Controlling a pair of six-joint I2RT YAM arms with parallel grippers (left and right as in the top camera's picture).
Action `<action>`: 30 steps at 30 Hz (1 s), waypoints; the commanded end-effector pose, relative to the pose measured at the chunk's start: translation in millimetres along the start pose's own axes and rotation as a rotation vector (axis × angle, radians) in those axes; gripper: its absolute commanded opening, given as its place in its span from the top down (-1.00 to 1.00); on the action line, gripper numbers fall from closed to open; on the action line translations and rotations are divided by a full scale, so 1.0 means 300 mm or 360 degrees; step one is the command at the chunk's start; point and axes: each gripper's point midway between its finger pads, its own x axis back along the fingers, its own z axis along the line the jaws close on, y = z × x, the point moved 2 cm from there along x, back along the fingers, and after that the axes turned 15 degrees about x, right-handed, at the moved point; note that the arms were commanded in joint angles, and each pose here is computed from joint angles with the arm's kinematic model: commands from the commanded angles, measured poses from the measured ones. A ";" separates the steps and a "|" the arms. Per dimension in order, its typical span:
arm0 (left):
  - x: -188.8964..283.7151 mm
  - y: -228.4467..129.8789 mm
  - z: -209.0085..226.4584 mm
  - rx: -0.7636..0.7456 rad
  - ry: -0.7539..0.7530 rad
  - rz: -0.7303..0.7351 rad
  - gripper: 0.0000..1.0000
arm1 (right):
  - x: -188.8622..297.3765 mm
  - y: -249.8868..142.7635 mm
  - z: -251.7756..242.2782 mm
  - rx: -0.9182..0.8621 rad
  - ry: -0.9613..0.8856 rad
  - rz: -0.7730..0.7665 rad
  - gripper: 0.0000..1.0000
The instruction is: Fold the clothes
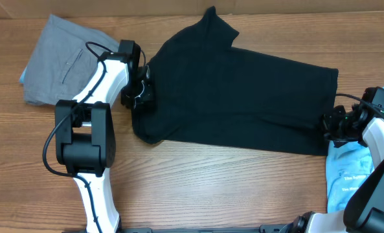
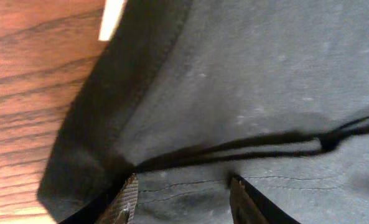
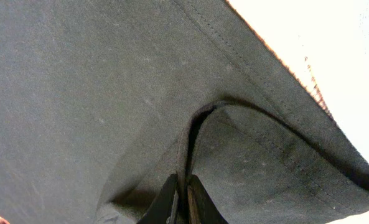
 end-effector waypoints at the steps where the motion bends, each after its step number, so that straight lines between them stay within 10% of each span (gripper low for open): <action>1: -0.005 0.016 0.054 0.0028 0.0135 -0.0043 -0.06 | 0.031 0.022 0.027 0.0041 0.0026 -0.0054 0.89; 16: 0.016 0.012 0.069 0.0052 0.0137 -0.0022 0.26 | 0.031 0.023 0.027 0.0041 0.0026 -0.0055 0.89; 30: 0.027 0.020 0.065 0.0044 0.0076 0.0010 0.00 | 0.031 0.023 0.027 0.0040 0.0026 -0.0055 0.89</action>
